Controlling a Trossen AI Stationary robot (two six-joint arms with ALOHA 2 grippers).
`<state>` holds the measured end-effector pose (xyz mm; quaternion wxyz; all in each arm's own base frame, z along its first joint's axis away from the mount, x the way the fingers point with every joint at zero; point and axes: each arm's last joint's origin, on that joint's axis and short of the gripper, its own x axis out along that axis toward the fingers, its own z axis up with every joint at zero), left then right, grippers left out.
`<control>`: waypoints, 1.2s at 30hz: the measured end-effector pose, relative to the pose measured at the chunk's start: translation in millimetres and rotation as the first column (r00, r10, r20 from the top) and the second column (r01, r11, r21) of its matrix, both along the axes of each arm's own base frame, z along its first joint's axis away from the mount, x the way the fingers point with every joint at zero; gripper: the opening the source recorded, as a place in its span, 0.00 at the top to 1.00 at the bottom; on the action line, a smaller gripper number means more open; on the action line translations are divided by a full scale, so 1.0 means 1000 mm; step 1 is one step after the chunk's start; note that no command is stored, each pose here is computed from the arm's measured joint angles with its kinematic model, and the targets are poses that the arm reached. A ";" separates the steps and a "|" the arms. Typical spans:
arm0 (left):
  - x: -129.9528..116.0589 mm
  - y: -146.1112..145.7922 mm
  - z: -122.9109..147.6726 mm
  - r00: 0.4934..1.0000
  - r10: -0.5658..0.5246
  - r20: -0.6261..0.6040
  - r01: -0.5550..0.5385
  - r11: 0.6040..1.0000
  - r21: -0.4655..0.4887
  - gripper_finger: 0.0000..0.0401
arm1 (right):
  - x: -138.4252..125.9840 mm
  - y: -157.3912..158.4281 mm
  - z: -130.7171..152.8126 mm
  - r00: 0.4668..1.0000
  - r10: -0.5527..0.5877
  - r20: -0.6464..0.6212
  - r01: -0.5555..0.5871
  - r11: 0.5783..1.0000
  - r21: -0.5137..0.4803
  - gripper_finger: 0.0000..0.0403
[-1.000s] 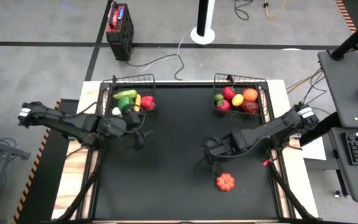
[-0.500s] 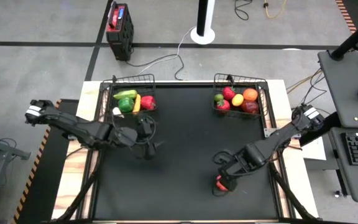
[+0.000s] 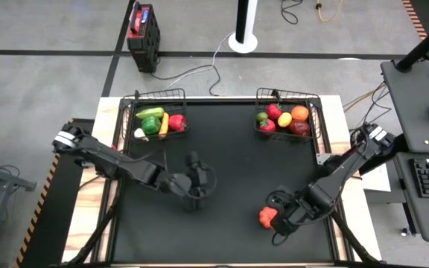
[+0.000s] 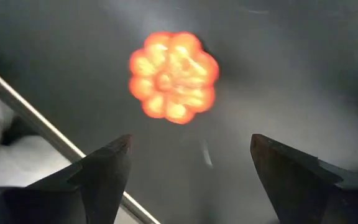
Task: Sort produce into baskets
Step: Put the pumpkin into the left wire basket
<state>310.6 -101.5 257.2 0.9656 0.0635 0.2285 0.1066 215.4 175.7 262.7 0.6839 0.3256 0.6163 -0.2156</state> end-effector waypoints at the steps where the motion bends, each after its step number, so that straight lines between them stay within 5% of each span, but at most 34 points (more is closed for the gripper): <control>1: 0.003 -0.002 -0.003 1.000 -0.009 -0.013 0.009 1.000 0.015 0.31 | -0.001 0.002 -0.001 1.000 -0.016 0.022 0.016 1.000 0.008 0.22; 13: 0.024 -0.048 -0.049 0.991 -0.134 -0.003 0.134 0.990 0.047 0.53 | -0.014 0.000 -0.038 0.978 -0.163 0.134 0.151 0.984 0.093 0.22; 36: 0.130 -0.106 -0.102 0.968 -0.251 -0.024 0.252 0.965 0.075 0.91 | -0.048 -0.013 -0.074 0.938 -0.174 0.299 0.146 0.983 0.115 0.22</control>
